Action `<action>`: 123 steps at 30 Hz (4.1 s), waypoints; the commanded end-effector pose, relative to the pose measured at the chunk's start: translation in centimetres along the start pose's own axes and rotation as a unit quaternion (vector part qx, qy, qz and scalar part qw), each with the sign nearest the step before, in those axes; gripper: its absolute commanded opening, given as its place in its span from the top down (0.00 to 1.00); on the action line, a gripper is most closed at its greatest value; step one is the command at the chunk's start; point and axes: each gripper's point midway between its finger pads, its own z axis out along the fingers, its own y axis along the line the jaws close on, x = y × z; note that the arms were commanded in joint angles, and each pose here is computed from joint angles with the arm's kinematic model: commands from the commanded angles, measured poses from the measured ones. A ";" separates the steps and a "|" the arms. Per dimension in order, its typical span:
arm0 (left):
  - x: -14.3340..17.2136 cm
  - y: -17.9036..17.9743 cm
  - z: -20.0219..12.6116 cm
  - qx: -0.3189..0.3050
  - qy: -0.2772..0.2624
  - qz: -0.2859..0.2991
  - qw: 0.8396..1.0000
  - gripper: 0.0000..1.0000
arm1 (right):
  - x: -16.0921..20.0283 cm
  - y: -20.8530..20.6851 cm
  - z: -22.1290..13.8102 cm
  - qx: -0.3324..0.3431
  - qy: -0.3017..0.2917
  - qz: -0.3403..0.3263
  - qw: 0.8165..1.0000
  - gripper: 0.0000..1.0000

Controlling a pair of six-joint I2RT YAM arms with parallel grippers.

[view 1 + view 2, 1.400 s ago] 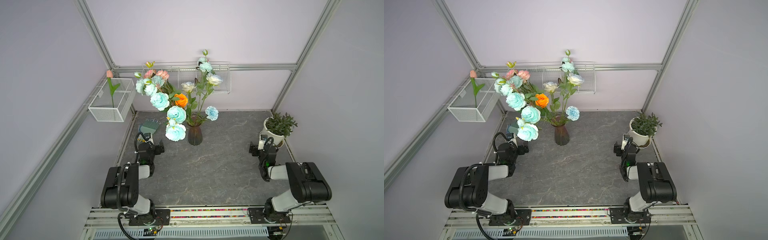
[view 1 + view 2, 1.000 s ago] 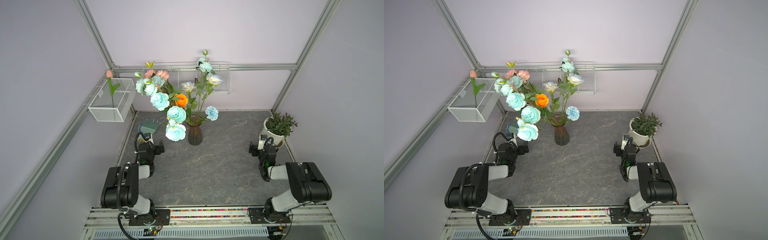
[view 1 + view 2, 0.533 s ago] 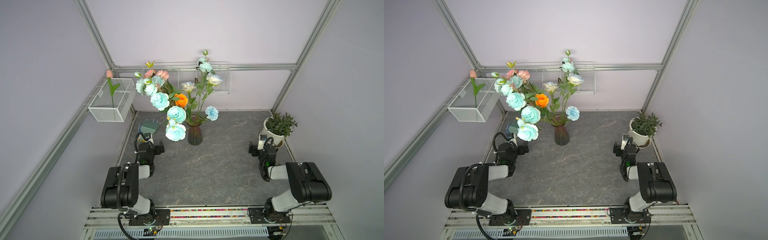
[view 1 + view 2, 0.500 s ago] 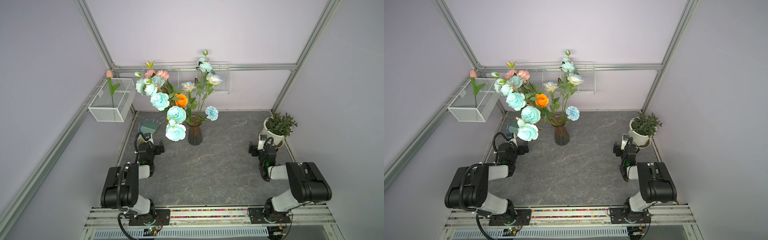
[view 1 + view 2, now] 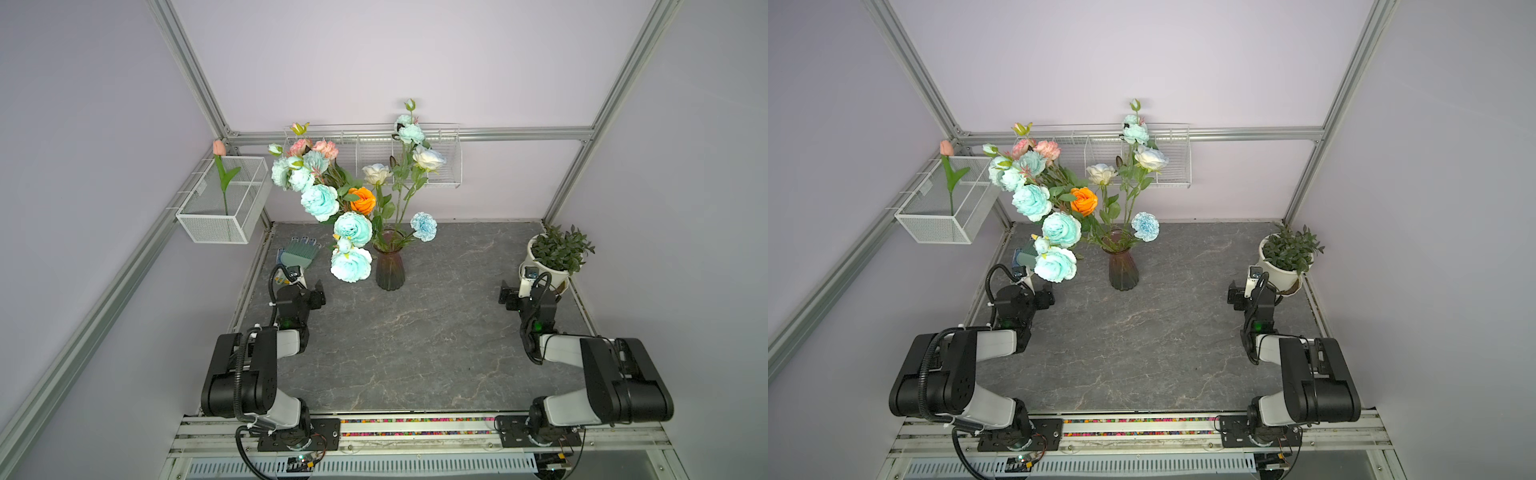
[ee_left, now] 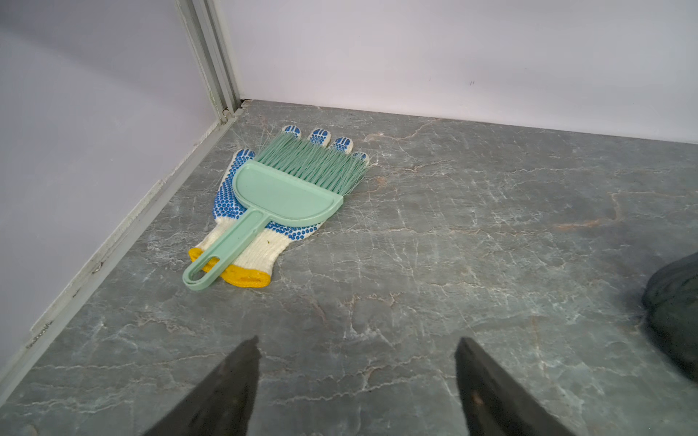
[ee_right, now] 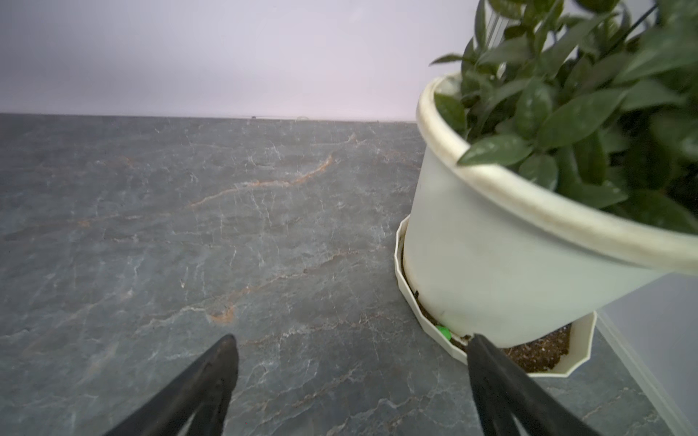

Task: Pick out blue flowers from the vase
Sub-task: Pick up the flower from the vase.

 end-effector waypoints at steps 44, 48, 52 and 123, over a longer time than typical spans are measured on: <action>-12.5 -12.1 -8.1 0.259 -0.062 -0.122 0.956 0.19 | -18.7 32.1 -20.2 -0.384 -0.166 -0.189 0.888 0.06; -13.9 -13.3 -8.4 0.296 -0.065 -0.129 0.944 0.19 | -19.6 33.9 -20.0 -0.391 -0.186 -0.183 0.883 0.06; -14.3 -14.0 -8.2 0.315 -0.062 -0.127 0.939 0.19 | -20.1 35.3 -18.6 -0.367 -0.205 -0.191 0.887 0.06; -12.0 -21.4 2.5 0.338 0.073 -0.134 0.929 0.42 | -30.4 38.2 -16.0 -0.287 -0.334 -0.142 0.887 0.93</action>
